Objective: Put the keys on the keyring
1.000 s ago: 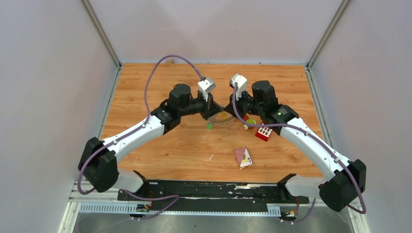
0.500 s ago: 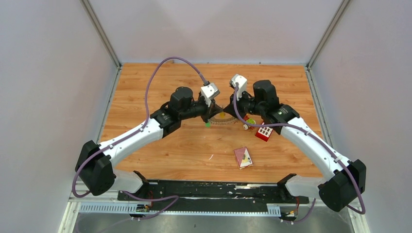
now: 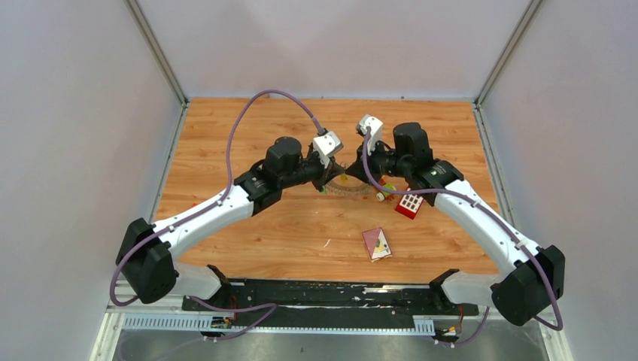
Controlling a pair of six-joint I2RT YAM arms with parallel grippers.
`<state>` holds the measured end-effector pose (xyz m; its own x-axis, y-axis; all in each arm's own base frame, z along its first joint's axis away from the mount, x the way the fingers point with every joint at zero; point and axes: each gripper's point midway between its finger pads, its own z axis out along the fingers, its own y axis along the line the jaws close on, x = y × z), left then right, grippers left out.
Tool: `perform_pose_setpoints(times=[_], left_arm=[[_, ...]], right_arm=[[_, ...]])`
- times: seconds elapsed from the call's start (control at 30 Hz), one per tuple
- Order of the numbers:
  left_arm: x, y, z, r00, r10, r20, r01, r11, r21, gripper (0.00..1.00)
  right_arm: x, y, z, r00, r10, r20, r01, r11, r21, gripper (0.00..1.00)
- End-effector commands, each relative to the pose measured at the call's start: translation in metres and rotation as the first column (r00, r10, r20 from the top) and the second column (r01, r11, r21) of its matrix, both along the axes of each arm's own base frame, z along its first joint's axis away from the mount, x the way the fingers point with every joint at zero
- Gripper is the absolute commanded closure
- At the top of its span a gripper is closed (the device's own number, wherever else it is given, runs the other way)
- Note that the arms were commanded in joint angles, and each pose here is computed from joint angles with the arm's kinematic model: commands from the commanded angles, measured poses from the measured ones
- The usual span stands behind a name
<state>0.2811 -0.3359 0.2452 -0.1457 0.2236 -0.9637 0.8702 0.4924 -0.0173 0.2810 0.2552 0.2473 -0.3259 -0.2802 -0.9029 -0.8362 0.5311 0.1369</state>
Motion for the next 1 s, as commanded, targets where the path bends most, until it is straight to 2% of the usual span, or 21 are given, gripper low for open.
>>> perform_pose_setpoints(times=[0.0, 0.57, 0.97], left_arm=[[0.023, 0.03, -0.008, 0.988, 0.135, 0.07, -0.141, 0.985, 0.096, 1.0], [0.021, 0.034, -0.019, 0.977, 0.126, 0.172, -0.152, 0.978, 0.144, 1.0], [0.02, 0.034, -0.024, 0.971, 0.114, 0.211, -0.151, 0.973, 0.172, 1.0]], right_arm=[[-0.004, 0.007, 0.031, 0.999, 0.05, 0.001, -0.05, 0.996, 0.08, 1.0], [-0.004, 0.012, 0.035, 0.983, 0.101, -0.152, -0.083, 0.989, 0.125, 1.0], [-0.014, 0.018, 0.044, 0.944, 0.194, -0.267, -0.128, 0.961, 0.247, 1.0]])
